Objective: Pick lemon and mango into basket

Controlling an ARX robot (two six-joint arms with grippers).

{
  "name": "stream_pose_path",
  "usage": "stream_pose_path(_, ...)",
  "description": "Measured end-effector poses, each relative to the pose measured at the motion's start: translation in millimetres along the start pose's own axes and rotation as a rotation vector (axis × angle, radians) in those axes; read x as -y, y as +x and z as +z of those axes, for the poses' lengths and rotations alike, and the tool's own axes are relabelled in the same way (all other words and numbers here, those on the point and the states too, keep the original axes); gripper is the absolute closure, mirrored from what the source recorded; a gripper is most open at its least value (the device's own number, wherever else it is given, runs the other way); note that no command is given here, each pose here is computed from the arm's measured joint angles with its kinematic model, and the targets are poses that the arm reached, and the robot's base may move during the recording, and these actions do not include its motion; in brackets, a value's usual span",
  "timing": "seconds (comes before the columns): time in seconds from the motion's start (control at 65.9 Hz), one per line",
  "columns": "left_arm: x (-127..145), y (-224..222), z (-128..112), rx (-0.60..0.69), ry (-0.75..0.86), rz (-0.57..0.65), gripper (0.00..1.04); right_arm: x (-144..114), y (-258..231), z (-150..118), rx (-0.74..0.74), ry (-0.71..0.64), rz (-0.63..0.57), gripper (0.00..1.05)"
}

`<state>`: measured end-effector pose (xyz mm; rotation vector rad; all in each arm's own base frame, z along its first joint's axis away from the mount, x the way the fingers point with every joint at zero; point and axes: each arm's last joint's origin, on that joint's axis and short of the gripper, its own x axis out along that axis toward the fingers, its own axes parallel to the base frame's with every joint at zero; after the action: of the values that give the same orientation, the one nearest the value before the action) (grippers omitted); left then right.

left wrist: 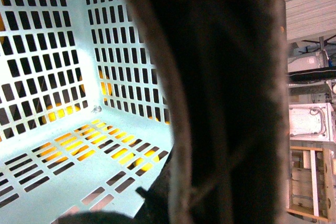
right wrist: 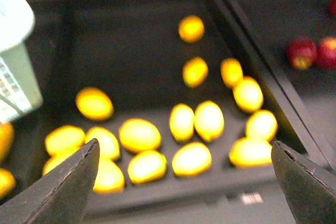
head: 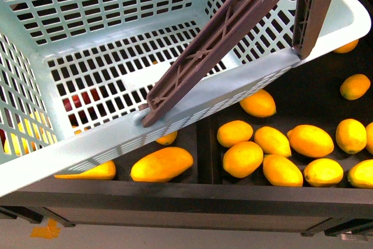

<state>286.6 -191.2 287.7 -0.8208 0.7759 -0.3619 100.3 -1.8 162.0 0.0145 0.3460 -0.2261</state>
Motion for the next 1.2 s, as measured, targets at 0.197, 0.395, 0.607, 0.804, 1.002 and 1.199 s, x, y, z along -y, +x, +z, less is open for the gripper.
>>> stream_pose_path(0.197,0.1,-0.4,-0.1,-0.001,0.006,-0.001,1.0,3.7,31.7,2.5,-0.046,-0.039,-0.032,0.09)
stream_pose_path(0.395,0.1,-0.5,0.0,0.001,0.006,-0.001,1.0,7.7,87.2,0.0,-0.076,-0.178,-0.007,0.09)
stream_pose_path(0.607,0.1,-0.5,-0.2,0.0,0.008,-0.001,1.0,4.9,160.1,-24.3,-0.195,-0.241,0.063,0.09)
stream_pose_path(0.804,0.1,-0.5,-0.2,-0.001,0.008,-0.001,1.0,-5.6,199.1,-53.1,-0.188,-0.311,0.128,0.09)
stream_pose_path(1.002,0.0,-0.5,-0.1,0.0,0.008,-0.001,1.0,-20.3,231.0,-71.6,-0.202,-0.383,0.189,0.09)
stream_pose_path(1.199,0.1,-0.5,-0.2,-0.001,0.008,-0.001,1.0,-41.9,255.1,-80.2,-0.192,-0.428,0.27,0.09)
